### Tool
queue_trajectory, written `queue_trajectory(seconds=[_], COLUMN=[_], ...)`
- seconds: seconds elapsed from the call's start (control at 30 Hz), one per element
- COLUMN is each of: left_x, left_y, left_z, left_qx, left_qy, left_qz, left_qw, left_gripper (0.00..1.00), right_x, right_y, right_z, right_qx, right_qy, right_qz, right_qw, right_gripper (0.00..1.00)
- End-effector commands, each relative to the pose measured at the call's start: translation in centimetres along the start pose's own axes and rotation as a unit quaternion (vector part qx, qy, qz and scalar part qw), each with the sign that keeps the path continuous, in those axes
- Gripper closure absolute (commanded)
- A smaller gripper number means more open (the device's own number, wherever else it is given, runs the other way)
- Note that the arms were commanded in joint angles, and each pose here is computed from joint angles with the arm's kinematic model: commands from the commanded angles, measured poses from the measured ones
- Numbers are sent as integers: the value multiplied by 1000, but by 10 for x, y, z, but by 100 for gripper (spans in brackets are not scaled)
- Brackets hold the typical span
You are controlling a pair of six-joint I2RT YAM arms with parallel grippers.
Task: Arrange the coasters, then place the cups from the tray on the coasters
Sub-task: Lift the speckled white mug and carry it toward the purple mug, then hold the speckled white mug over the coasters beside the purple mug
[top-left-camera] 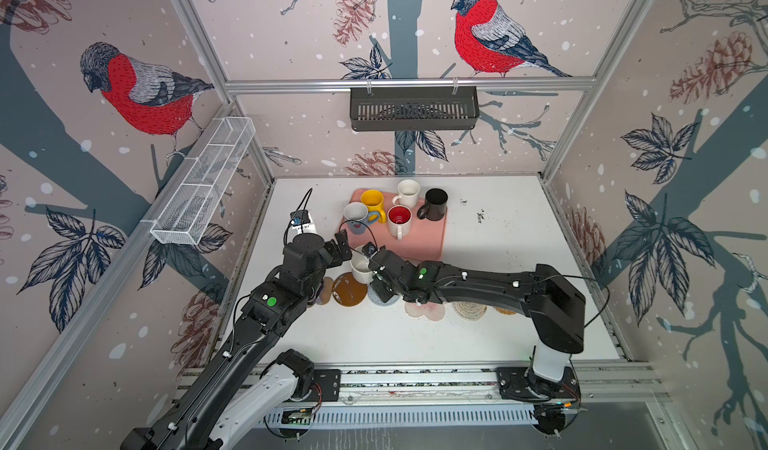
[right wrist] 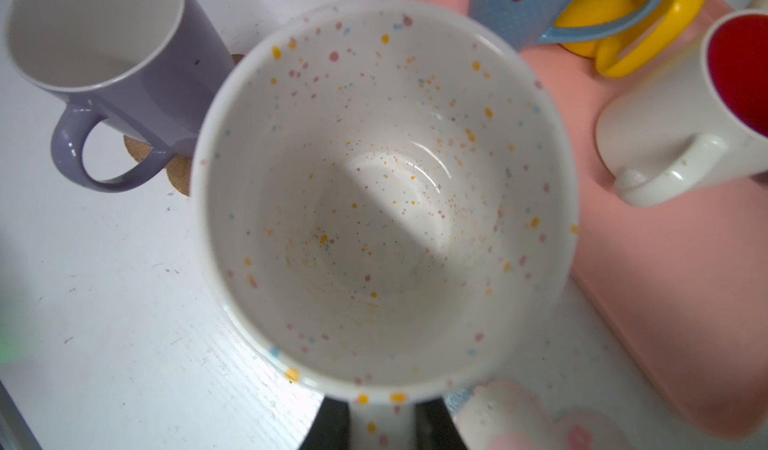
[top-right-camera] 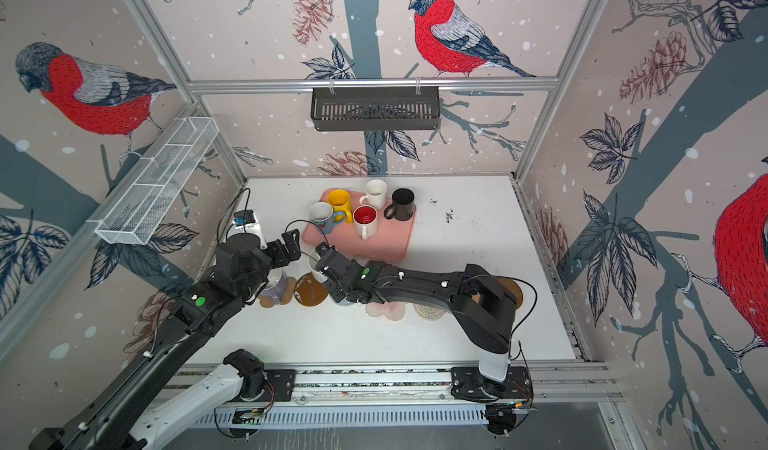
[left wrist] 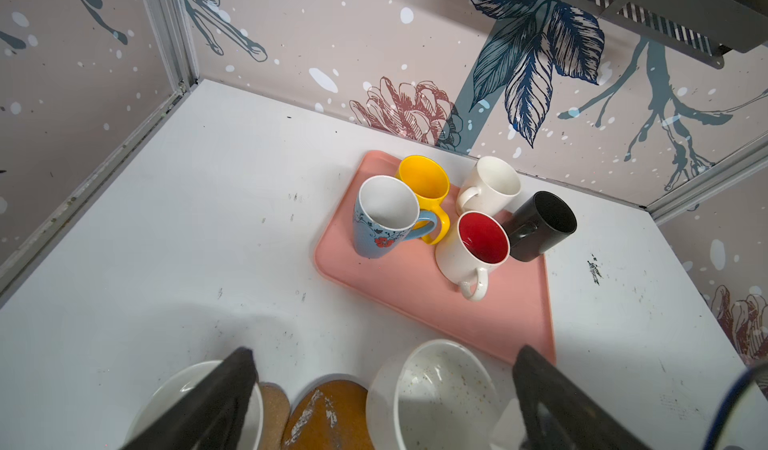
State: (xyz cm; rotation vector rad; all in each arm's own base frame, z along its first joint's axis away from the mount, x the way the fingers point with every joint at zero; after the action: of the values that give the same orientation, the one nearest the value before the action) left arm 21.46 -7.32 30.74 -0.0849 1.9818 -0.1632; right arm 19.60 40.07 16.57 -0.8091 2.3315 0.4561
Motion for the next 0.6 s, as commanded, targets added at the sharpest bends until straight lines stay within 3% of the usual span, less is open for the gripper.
queue_trajectory(seconds=[0.0, 0.57], left_x=[-3, -14], left_y=[5, 11], left_z=[-5, -16], left_qx=[-16, -34], left_qy=[-9, -33], left_qz=[7, 13], left_qw=[1000, 999], left_gripper=[3, 3], right_x=[-17, -11], right_y=[11, 39], right_z=[6, 29], right_qx=[-11, -19], right_qy=[-39, -17], right_qz=[-6, -38], right_qw=[999, 999], right_gripper=[99, 99])
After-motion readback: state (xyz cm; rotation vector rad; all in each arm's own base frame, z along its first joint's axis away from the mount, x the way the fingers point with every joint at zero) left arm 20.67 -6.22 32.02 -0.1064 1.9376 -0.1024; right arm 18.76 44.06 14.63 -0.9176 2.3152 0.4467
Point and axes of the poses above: each gripper's point midway between its finger pads, its own z axis out along the fingers, its own y axis along the line the jaws close on, x = y × z, the point moved 7 cm from there along -z, back along the fingers, and after that the axes turned 9 degrees about z, right-handed, at the moved point
